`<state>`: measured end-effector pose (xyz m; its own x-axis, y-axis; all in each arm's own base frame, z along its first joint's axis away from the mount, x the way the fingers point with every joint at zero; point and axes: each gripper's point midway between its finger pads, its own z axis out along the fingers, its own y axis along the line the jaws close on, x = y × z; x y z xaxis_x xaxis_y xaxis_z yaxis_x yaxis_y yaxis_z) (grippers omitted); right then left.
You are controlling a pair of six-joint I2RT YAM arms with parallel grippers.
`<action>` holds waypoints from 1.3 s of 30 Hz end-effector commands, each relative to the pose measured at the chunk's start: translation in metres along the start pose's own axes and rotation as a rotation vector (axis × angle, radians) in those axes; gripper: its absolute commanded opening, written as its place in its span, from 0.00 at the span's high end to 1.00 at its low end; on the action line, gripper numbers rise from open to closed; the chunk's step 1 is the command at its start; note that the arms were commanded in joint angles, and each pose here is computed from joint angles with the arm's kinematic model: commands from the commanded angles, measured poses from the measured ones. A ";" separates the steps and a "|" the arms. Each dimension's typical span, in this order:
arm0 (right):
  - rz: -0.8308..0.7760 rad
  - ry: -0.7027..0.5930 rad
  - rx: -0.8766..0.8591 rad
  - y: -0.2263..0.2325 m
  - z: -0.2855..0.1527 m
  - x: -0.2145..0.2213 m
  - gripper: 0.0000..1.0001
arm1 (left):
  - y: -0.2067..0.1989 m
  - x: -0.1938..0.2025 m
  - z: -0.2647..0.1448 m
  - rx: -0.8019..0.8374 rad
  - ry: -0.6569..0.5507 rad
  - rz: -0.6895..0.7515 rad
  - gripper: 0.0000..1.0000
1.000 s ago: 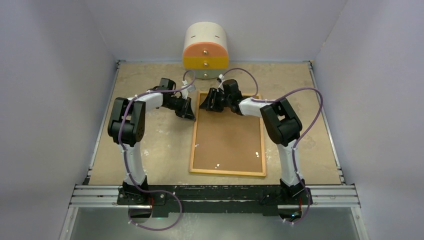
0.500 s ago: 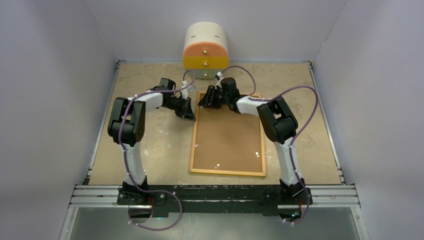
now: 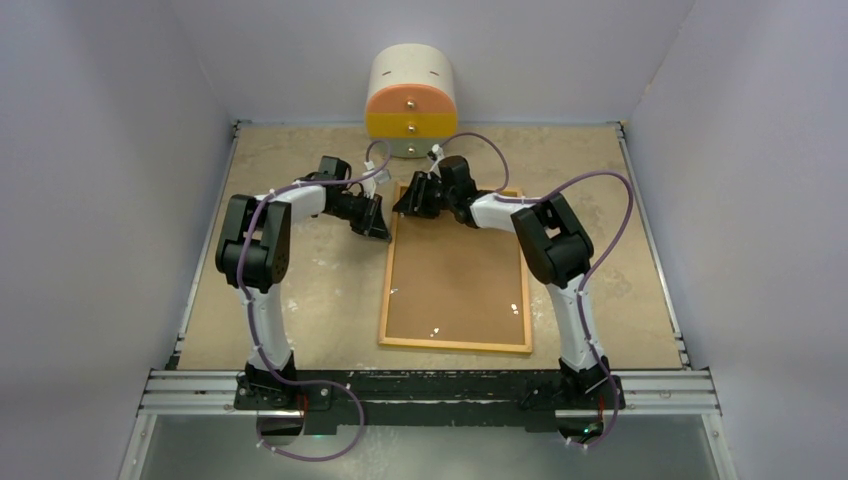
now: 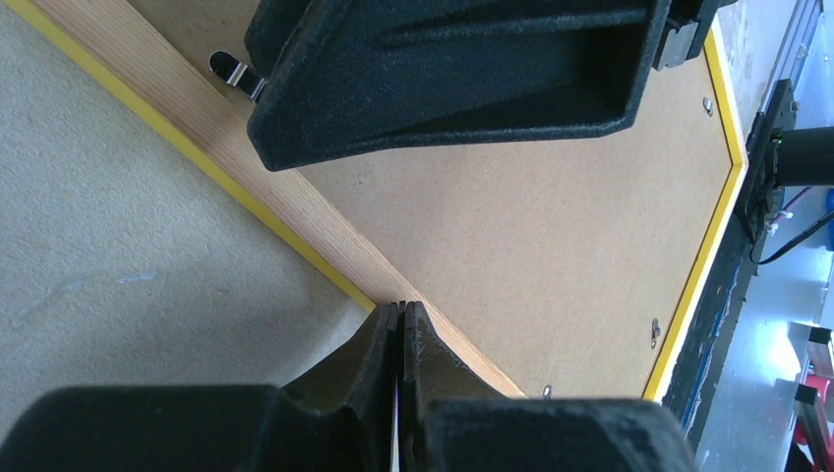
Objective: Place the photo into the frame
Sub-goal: Install the photo frame at the center of the board.
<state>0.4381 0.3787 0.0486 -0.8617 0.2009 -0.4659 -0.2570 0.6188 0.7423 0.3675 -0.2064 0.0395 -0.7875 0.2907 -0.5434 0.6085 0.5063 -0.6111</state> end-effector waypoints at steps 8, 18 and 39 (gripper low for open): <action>0.021 0.030 -0.019 0.006 0.009 0.013 0.54 | 0.003 0.000 0.006 0.019 -0.005 0.025 1.00; 0.092 0.038 -0.040 0.005 0.017 0.023 0.55 | 0.005 0.003 0.007 0.016 0.001 0.029 1.00; 0.069 0.167 -0.135 0.028 0.018 0.033 0.56 | -0.001 -0.002 -0.003 0.008 0.001 0.063 1.00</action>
<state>0.4373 0.3924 0.0475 -0.8947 0.2165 -0.3907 -0.2181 0.5515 0.8052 0.3649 -0.2049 0.0385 -0.7910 0.2932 -0.5370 0.6058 0.4986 -0.6200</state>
